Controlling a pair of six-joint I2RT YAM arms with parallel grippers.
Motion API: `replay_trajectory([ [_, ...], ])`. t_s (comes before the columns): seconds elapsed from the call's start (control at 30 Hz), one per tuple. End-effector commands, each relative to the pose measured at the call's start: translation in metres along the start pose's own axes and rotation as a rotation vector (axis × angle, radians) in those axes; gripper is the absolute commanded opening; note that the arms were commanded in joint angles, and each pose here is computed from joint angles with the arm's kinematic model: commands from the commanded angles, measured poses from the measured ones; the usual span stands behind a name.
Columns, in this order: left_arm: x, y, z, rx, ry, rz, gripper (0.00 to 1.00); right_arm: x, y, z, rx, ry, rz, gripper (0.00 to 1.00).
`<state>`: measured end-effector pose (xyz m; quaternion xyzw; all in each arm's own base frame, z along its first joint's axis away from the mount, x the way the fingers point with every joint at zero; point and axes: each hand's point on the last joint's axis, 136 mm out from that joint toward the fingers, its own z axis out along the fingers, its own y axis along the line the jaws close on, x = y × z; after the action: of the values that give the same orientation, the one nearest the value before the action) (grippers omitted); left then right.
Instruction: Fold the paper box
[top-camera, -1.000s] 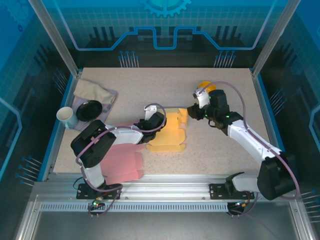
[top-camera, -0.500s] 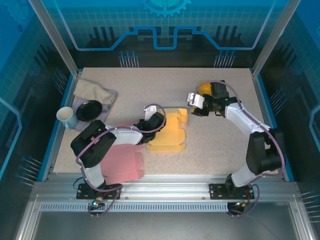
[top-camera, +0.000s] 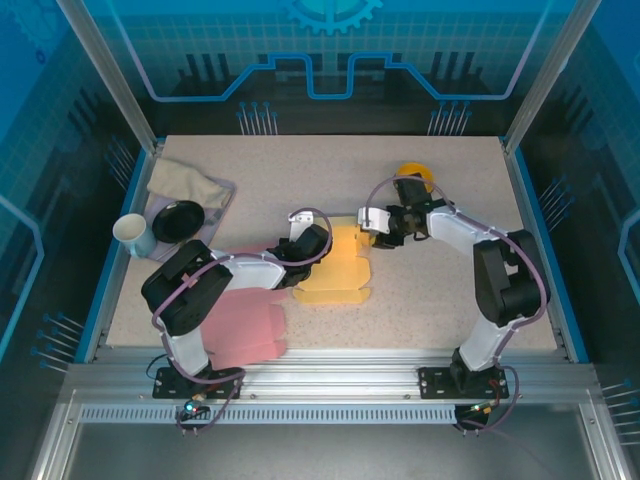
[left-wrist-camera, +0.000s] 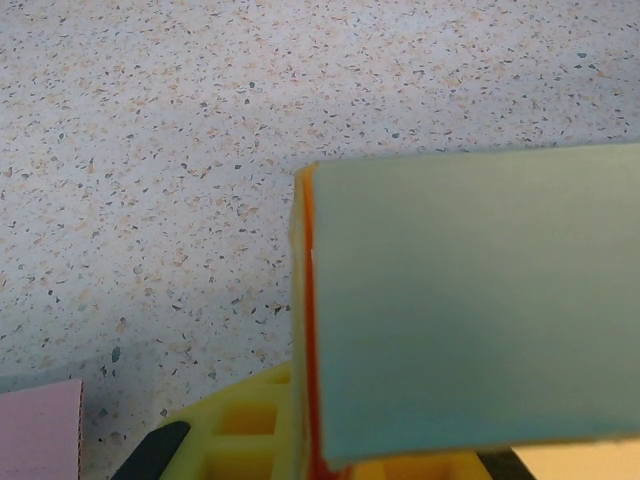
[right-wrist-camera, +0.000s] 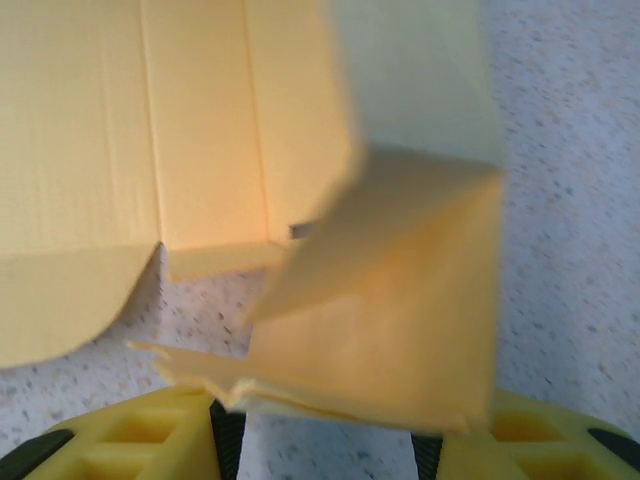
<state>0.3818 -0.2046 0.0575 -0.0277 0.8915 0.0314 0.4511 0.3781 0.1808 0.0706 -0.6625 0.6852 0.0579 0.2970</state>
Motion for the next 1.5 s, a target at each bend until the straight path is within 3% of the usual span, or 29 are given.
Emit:
replay_trajectory([
  [0.0, 0.009, 0.000, -0.001, 0.008, 0.016, 0.027, 0.00, -0.017, 0.002, 0.007, -0.030, -0.028, 0.000, 0.49],
  [0.3, 0.008, -0.001, 0.000, 0.004, 0.019, 0.029, 0.00, -0.033, -0.003, 0.008, -0.004, -0.067, 0.100, 0.48],
  [0.83, 0.008, 0.003, -0.001, -0.066, 0.081, -0.032, 0.00, -0.028, -0.042, 0.011, 0.212, 0.027, 0.591, 0.45],
  [1.23, 0.008, 0.002, -0.004, -0.083, 0.106, -0.066, 0.00, -0.048, -0.046, 0.021, 0.299, 0.053, 0.588, 0.43],
  [1.47, 0.006, 0.003, -0.008, -0.082, 0.111, -0.071, 0.00, -0.066, -0.038, 0.023, 0.244, -0.003, 0.603, 0.45],
])
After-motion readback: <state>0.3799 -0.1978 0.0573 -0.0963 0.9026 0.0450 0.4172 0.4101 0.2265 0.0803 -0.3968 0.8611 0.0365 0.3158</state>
